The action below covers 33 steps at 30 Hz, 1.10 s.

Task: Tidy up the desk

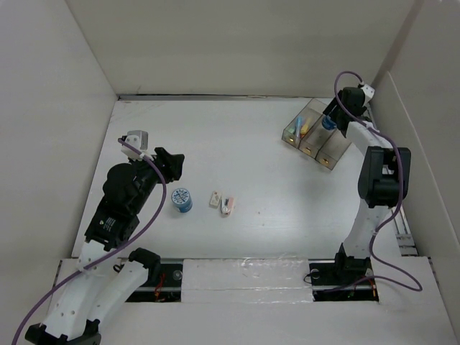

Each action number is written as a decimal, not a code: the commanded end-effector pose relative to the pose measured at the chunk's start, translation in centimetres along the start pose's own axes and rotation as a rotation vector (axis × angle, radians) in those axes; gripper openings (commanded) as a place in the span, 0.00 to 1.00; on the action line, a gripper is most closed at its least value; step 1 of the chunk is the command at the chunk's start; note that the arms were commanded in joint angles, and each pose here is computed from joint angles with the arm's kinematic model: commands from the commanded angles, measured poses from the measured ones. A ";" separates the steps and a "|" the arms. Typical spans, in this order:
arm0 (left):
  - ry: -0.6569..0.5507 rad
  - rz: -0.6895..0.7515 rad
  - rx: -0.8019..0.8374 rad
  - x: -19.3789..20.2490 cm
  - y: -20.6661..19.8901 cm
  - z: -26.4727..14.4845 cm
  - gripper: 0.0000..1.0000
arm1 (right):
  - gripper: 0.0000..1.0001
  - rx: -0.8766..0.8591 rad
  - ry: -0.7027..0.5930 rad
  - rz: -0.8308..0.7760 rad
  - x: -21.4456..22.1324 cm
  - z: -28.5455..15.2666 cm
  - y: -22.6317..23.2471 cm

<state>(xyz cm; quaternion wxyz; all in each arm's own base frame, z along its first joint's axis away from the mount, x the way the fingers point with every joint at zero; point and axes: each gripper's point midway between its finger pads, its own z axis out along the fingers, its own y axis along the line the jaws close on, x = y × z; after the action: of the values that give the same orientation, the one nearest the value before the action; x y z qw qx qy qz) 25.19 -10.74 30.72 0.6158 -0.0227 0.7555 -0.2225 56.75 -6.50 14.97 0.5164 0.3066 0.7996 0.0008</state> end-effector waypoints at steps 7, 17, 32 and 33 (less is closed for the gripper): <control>-0.036 -0.001 0.005 -1.0 -0.2 0.3 0.53 | 0.49 -0.035 -0.110 0.004 -3.9 0.2 1.8; -0.036 0.000 0.003 -1.0 -0.1 0.2 0.53 | 0.93 -0.049 -0.126 -0.017 -5.2 -1.5 3.6; -0.077 -0.011 -0.024 -1.8 0.3 -0.5 0.36 | 0.11 -1.003 0.086 -0.286 10.8 -24.1 25.2; -0.080 -0.011 -0.023 -1.9 0.3 -0.6 0.34 | 0.26 -1.043 0.125 -0.325 13.1 -25.4 26.1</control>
<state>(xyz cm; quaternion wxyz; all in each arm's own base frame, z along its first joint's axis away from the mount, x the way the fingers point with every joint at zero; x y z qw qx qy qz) 25.19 -10.22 30.97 0.6225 -0.0319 0.7520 -0.2145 49.18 19.89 27.72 0.5977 0.0252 0.7614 0.2496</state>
